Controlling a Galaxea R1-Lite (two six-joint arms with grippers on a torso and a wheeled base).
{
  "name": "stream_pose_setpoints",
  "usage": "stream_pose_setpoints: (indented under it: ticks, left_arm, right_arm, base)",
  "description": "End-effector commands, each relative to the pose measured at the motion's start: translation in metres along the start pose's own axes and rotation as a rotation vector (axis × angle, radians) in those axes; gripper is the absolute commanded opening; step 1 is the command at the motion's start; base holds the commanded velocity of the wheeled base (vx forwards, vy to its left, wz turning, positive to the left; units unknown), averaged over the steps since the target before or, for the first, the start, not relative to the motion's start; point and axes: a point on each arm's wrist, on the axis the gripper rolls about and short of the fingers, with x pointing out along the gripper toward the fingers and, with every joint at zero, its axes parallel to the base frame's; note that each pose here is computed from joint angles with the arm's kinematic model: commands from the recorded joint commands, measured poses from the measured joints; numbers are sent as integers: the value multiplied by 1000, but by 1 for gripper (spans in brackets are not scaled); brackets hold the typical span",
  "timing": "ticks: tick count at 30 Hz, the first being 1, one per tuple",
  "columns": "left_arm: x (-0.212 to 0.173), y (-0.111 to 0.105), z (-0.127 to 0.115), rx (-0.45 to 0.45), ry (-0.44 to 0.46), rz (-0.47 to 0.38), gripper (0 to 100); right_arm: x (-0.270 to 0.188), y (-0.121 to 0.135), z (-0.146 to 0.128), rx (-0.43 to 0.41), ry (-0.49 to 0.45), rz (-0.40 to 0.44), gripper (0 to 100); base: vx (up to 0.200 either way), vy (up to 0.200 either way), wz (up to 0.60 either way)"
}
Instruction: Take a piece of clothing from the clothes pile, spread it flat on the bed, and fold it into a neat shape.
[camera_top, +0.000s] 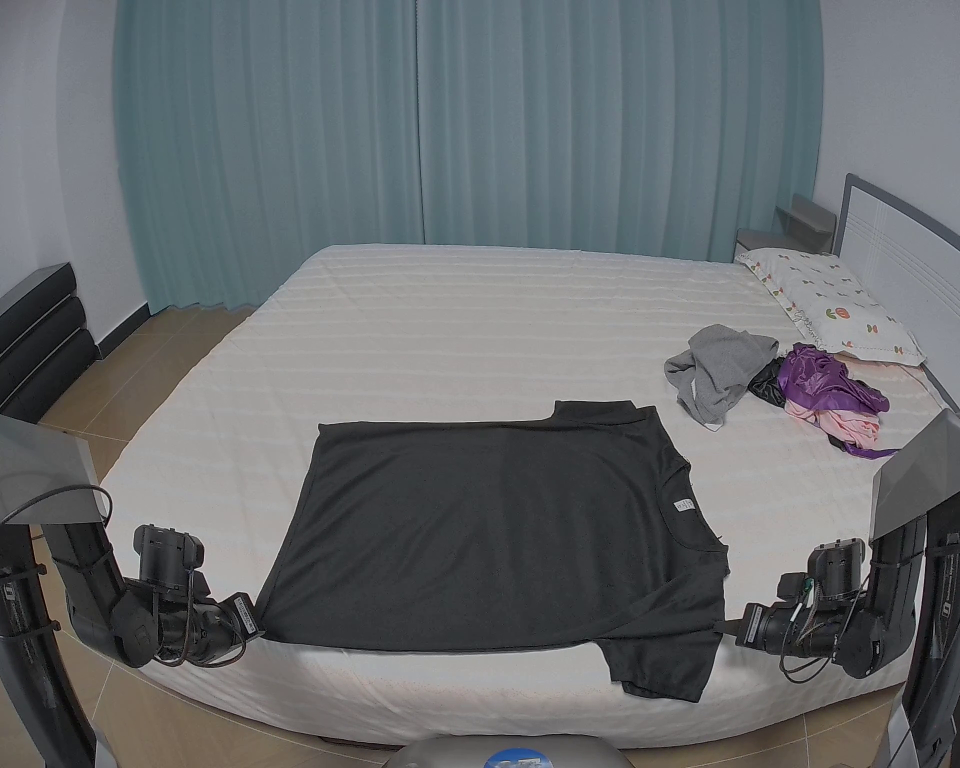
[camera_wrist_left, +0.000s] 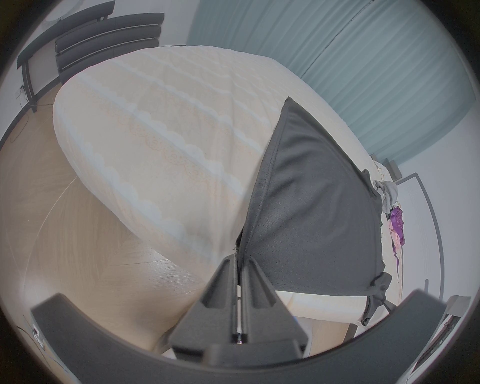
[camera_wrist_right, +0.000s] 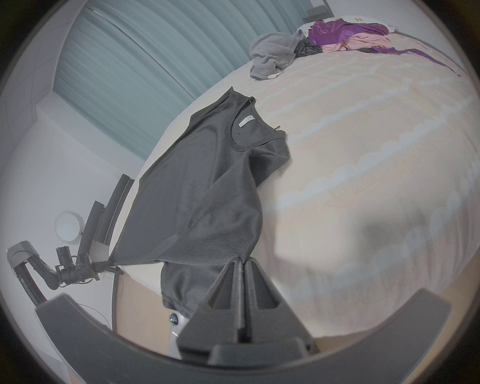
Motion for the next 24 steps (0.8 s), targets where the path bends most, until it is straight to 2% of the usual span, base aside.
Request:
stream_pose_setpoints:
  ticks: [1,8,14,20,24]
  left_arm:
    - [-7,-2,1,3,-18,-9,0]
    - [-14,-2,0,15,-26,-9,0]
    - [-16,0,-2,31,-25,0,0]
    - [-18,1,-6,44,-12,8,0]
    - [-18,3,-8,56,-4,16,0]
  right_arm:
    - [-17,-2,-2,21,-5,9,0]
    - [-31,-3,-7,26,-18,37,0]
    - [-34,-6,-5,40,-22,23,0]
    - [-45,-1,-11,20,54,4,0]
    - [-54,-1,-11,12,70,-12,0]
  base:
    - [0,0,0]
    - [0,0,0]
    - [0,0,0]
    - [0,0,0]
    - [0,0,0]
